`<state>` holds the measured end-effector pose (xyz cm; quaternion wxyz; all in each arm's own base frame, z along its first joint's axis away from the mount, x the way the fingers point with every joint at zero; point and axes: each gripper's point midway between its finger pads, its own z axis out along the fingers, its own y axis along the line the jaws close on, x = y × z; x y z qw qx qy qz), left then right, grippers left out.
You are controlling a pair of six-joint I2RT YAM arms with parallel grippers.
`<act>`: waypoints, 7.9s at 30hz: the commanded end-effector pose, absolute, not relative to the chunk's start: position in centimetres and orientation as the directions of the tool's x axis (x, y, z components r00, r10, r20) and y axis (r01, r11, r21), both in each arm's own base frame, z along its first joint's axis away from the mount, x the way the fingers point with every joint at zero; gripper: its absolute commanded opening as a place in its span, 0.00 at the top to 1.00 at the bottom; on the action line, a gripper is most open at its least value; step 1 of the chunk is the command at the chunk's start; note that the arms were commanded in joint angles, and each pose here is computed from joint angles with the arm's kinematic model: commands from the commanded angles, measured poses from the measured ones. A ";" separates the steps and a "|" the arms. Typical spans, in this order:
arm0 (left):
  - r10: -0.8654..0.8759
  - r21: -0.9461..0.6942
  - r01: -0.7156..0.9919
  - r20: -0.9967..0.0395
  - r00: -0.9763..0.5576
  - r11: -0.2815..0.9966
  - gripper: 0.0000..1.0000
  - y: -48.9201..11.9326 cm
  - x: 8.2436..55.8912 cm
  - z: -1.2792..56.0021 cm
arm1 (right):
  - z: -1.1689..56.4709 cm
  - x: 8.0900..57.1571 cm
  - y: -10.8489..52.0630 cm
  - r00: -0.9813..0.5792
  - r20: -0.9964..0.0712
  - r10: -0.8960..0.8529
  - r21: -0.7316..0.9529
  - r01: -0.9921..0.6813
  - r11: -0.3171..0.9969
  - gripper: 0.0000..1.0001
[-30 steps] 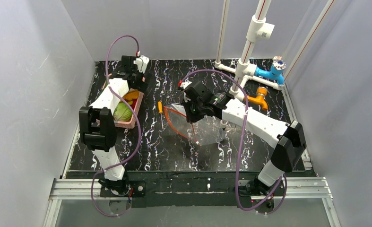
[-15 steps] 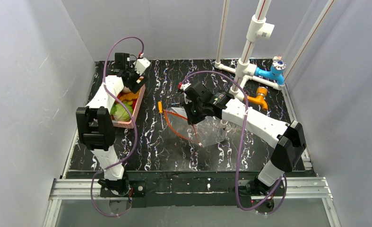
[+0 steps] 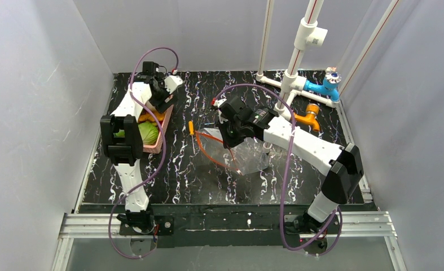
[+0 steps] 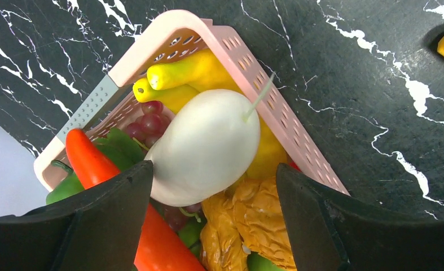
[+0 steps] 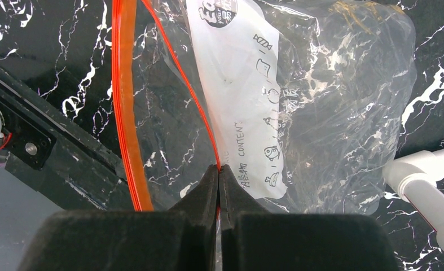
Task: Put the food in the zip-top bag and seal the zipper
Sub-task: Pick up the fake vegetable from the bin, then place the fake vegetable in the zipper food storage bag, then pick up the fake vegetable from the bin.
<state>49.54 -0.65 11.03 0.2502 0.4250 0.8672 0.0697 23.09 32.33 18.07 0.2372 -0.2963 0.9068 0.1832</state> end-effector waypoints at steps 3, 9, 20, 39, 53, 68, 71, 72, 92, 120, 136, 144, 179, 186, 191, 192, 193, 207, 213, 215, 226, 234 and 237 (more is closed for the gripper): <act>0.789 0.336 0.720 -0.358 -0.499 0.607 0.25 -0.2 49.3 11.3 | 19.0 23.6 33.1 -0.701 -0.553 -0.451 0.200 -0.637 0.745 0.99; 0.800 0.380 0.708 -0.361 -0.479 0.595 0.34 0.1 50.3 10.3 | 19.1 23.7 33.3 -0.700 -0.555 -0.449 0.201 -0.637 0.744 0.99; 0.807 0.470 0.660 -0.407 -0.427 0.586 0.34 0.2 51.1 11.2 | 19.3 24.0 33.4 -0.701 -0.554 -0.449 0.198 -0.635 0.747 0.99; 0.642 0.459 0.483 -0.690 -0.334 0.745 0.80 -2.3 49.8 20.5 | 20.2 24.4 33.5 -0.704 -0.577 -0.414 0.197 -0.612 0.766 0.99; 0.134 0.015 0.455 -0.964 -0.232 0.890 1.00 -8.3 40.5 32.7 | 21.3 24.9 33.2 -0.718 -0.609 -0.337 0.213 -0.557 0.803 0.99; -0.714 -0.727 0.262 -0.681 -0.161 0.634 1.00 -8.7 28.1 40.3 | 23.7 24.4 34.1 -0.736 -0.642 -0.213 0.329 -0.516 0.791 0.99; -0.787 -0.787 0.294 -0.598 -0.148 0.543 1.00 -8.9 27.0 41.0 | 24.2 24.2 34.3 -0.762 -0.625 -0.168 0.365 -0.476 0.801 0.99; -0.806 -0.809 0.288 -0.569 -0.163 0.513 1.00 -9.0 26.7 40.9 | 24.2 24.2 34.3 -0.768 -0.623 -0.151 0.375 -0.462 0.804 0.99; -0.900 -0.807 0.476 -0.431 -0.069 0.350 1.00 -8.9 25.8 38.1 | 25.7 25.7 37.0 -0.806 -0.591 0.022 0.493 -0.340 0.801 0.99; -0.882 -0.828 0.525 -0.385 -0.272 0.199 1.00 -12.0 26.2 36.0 | 28.2 26.0 38.9 -0.779 -0.627 0.021 0.505 -0.386 0.772 0.99; -0.799 -0.860 0.347 -0.488 -0.350 0.374 1.00 -12.3 25.9 30.2 | 29.5 26.3 39.0 -0.744 -0.662 0.089 0.574 -0.428 0.698 0.99; -0.797 -0.897 0.163 -0.440 -0.414 0.411 1.00 -12.1 27.3 28.0 | 29.9 26.0 40.3 -0.683 -0.728 0.049 0.543 -0.532 0.649 0.99; -0.732 -0.869 -0.034 -0.395 -0.556 0.494 0.36 -15.1 25.8 24.8 | 29.5 25.6 42.4 -0.823 -0.565 0.059 0.747 -0.481 0.459 0.99; -0.687 -0.848 -0.112 -0.335 -0.645 0.518 0.02 -15.6 24.3 24.5 | 29.6 25.8 42.7 -0.797 -0.601 0.054 0.730 -0.521 0.442 0.99; -0.666 -0.824 -0.087 -0.385 -0.639 0.559 0.02 -15.2 24.0 25.1 | 29.8 26.1 43.0 -0.794 -0.606 0.047 0.730 -0.532 0.429 0.99; -0.654 -0.811 -0.068 -0.416 -0.632 0.581 0.02 -14.9 23.9 25.5 | 29.8 26.1 42.9 -0.793 -0.607 0.049 0.728 -0.531 0.433 0.99; -0.636 -0.793 -0.043 -0.453 -0.624 0.607 0.02 -14.6 23.9 26.0 | 29.8 26.2 42.7 -0.793 -0.607 0.051 0.728 -0.529 0.436 0.99; -0.447 -0.563 0.134 -0.760 -0.473 0.816 0.02 -10.7 21.6 33.9 | 25.5 24.9 38.5 -0.811 -0.583 -0.049 0.663 -0.510 0.547 0.99; -0.330 -0.334 -0.081 -0.813 -0.479 0.939 0.02 -5.3 21.3 31.3 | 26.8 24.5 35.8 -0.764 -0.642 -0.059 0.586 -0.538 0.606 0.99; -0.287 -0.260 -0.125 -0.816 -0.502 0.957 0.02 -4.1 21.5 30.0 | 27.2 24.4 34.8 -0.752 -0.656 -0.068 0.553 -0.540 0.634 0.99; -0.247 -0.185 -0.163 -0.719 -0.650 0.969 0.02 -5.3 27.2 23.3 | 27.8 24.3 31.5 -0.695 -0.714 -0.090 0.442 -0.546 0.712 0.99; -0.674 -0.471 -0.482 -0.501 -0.543 0.739 0.13 -3.8 33.4 18.5 | 26.8 25.5 31.5 -0.685 -0.720 -0.111 0.404 -0.543 0.736 0.99; -0.790 -0.530 -0.587 -0.449 -0.418 0.612 0.13 -2.6 34.9 17.1 | 26.7 25.5 31.9 -0.686 -0.719 -0.112 0.411 -0.549 0.727 0.99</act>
